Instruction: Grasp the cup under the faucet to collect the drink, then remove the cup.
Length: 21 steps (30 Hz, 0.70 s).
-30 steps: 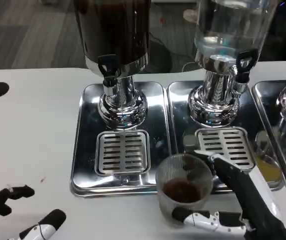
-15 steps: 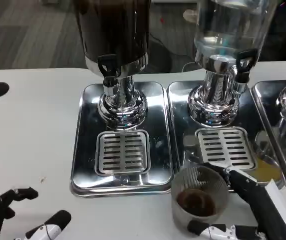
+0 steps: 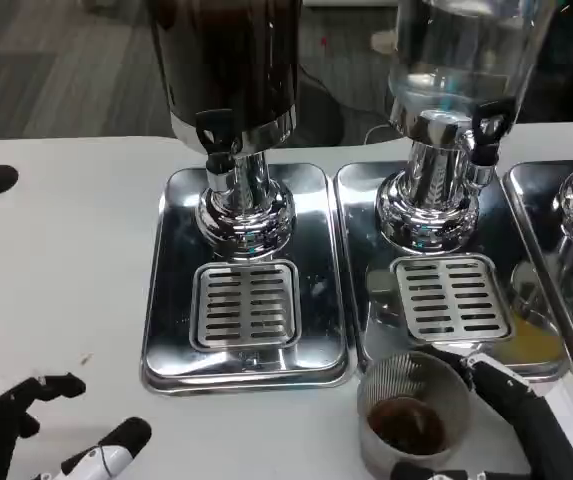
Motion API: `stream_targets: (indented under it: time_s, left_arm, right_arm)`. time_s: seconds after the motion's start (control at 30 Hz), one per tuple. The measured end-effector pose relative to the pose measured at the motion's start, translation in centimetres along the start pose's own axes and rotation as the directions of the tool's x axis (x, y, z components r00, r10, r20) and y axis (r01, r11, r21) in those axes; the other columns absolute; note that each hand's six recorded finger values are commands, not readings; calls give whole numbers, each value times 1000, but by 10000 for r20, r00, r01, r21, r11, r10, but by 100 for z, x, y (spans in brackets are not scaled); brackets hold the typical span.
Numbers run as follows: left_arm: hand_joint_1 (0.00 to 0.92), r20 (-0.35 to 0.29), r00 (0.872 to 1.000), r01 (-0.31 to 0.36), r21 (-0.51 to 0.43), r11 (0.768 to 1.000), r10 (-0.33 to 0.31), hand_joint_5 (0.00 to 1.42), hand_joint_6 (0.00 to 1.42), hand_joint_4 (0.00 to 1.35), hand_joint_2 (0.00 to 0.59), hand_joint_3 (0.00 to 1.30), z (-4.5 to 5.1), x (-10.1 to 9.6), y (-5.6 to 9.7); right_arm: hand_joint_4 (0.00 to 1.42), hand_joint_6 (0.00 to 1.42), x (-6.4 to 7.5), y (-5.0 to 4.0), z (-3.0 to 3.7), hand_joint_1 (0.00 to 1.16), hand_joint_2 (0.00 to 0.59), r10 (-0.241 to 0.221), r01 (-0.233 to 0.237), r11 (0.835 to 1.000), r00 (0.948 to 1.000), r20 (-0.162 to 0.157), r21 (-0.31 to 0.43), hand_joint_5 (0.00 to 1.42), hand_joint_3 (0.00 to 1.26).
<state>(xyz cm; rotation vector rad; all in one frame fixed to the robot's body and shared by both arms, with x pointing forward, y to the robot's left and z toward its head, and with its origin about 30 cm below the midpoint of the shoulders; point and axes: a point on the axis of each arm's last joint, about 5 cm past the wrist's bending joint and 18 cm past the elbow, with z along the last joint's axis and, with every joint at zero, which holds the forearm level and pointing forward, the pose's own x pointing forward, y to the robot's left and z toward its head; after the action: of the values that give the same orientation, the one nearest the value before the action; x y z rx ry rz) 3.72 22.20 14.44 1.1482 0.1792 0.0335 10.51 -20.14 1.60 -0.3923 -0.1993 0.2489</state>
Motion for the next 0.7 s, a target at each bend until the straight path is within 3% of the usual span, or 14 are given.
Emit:
stream_targets:
  time_s: [0.1, 0.27, 0.4, 0.47, 0.53, 0.63, 0.7]
  left_arm:
    - [0, -21, 10000, 28, 3, 10000, -28, 487, 634, 347, 105, 435, 0, -8, -1]
    - [0, -21, 10000, 28, 4, 10000, -28, 487, 634, 347, 105, 435, 1, -10, 0]
    - [0, -33, 10000, 42, 1, 10000, -42, 487, 634, 347, 105, 435, 1, -17, 2]
    - [0, -59, 10000, 61, -1, 10000, -61, 487, 634, 347, 105, 435, -1, -24, 2]
    - [0, -89, 9999, 70, -7, 10000, -70, 487, 634, 347, 105, 435, -4, -33, 4]
    - [0, -102, 9999, 56, -5, 10000, -56, 473, 634, 347, 105, 435, -6, -41, 8]
    - [0, -49, 10000, -7, -28, 10000, 7, 472, 634, 347, 105, 434, -3, -45, 8]
  right_arm:
    - [179, 104, -6, 10, -9, 768, 90, 92, -91, 9999, 9999, 59, -78, 280, 173]
    - [132, 103, -23, 10, -18, 745, 94, 328, -328, 9993, 9995, 7, -160, 265, 125]
    - [90, 103, -3, -4, 22, 644, 98, 284, -281, 9996, 9989, 361, -97, 224, 110]
    - [98, 103, 0, -11, 37, 496, 159, 188, -190, 9998, 9987, 470, 44, 209, 149]
    - [118, 103, -9, -22, 69, 440, 197, -13, -11, 9992, 9981, 610, 397, 208, 194]
    - [150, 117, 21, -78, 147, 371, 284, -641, 528, 9917, 9935, 944, 1175, 215, 240]
    - [163, 106, 51, -151, 235, 362, 351, -1159, 941, 9777, 9873, 1084, 1880, 212, 260]
